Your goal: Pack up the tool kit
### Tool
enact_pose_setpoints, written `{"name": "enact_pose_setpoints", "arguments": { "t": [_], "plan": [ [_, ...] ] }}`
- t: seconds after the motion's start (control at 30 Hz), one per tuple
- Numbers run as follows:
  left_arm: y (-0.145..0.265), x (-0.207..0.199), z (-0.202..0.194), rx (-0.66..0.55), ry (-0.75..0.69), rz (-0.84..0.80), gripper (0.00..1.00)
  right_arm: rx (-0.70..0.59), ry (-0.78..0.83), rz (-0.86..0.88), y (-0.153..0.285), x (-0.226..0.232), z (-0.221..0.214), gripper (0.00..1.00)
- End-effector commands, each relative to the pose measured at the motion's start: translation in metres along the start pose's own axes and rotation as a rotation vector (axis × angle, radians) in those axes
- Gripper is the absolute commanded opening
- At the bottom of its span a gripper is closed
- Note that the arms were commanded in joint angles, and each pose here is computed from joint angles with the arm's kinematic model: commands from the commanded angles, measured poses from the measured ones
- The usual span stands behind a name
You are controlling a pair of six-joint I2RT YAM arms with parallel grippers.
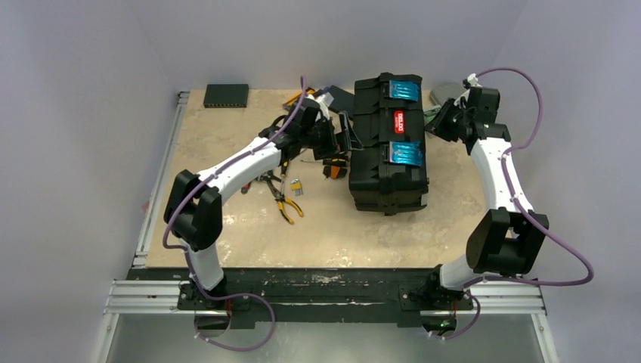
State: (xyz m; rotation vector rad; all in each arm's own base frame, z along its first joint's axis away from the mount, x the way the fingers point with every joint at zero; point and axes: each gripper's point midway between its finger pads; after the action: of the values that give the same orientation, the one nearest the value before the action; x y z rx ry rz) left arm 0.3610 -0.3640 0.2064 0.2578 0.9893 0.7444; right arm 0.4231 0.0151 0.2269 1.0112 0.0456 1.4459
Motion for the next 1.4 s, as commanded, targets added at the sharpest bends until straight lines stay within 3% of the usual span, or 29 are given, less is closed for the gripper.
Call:
{"name": "enact_pose_setpoints", "arguments": {
  "t": [0.0, 0.07, 0.17, 0.43, 0.67, 0.97, 1.17, 1.37],
  "plan": [
    [-0.025, -0.014, 0.012, 0.006, 0.062, -0.1, 1.0, 0.094, 0.009, 0.122, 0.001, 0.034, -0.017, 0.16],
    [-0.038, -0.007, 0.008, 0.024, 0.083, -0.098, 1.0, 0.097, 0.009, 0.126, 0.001, 0.034, -0.017, 0.16],
    [-0.052, 0.008, 0.001, 0.044, 0.104, -0.081, 0.9, 0.099, 0.015, 0.146, 0.002, 0.04, -0.016, 0.16],
    [-0.062, 0.053, -0.026, 0.078, 0.159, -0.058, 0.47, 0.163, 0.082, 0.255, 0.0, 0.093, -0.04, 0.17],
    [-0.051, 0.102, -0.048, 0.092, 0.171, -0.004, 0.18, 0.216, 0.121, 0.312, -0.01, 0.135, -0.07, 0.17],
    [-0.041, 0.148, -0.077, 0.133, 0.166, 0.104, 0.17, 0.283, 0.183, 0.355, -0.02, 0.187, -0.12, 0.17],
    [-0.013, 0.174, -0.072, 0.104, 0.188, 0.222, 0.29, 0.285, 0.18, 0.346, -0.025, 0.198, -0.131, 0.17],
    [0.011, 0.171, -0.051, 0.022, 0.187, 0.217, 0.4, 0.259, 0.179, 0.348, -0.018, 0.206, -0.119, 0.2]
  ]
}}
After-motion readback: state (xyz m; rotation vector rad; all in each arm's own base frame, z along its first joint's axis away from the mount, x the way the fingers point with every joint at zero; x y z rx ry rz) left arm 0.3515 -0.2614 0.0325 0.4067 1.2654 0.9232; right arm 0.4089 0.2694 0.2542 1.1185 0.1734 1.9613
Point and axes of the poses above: each gripper's point midway between its finger pads, its own y axis back along the fingers, its own x axis along the line the jaws close on, z = x × y, and after that the axes turned 6 degrees about -y, right-handed
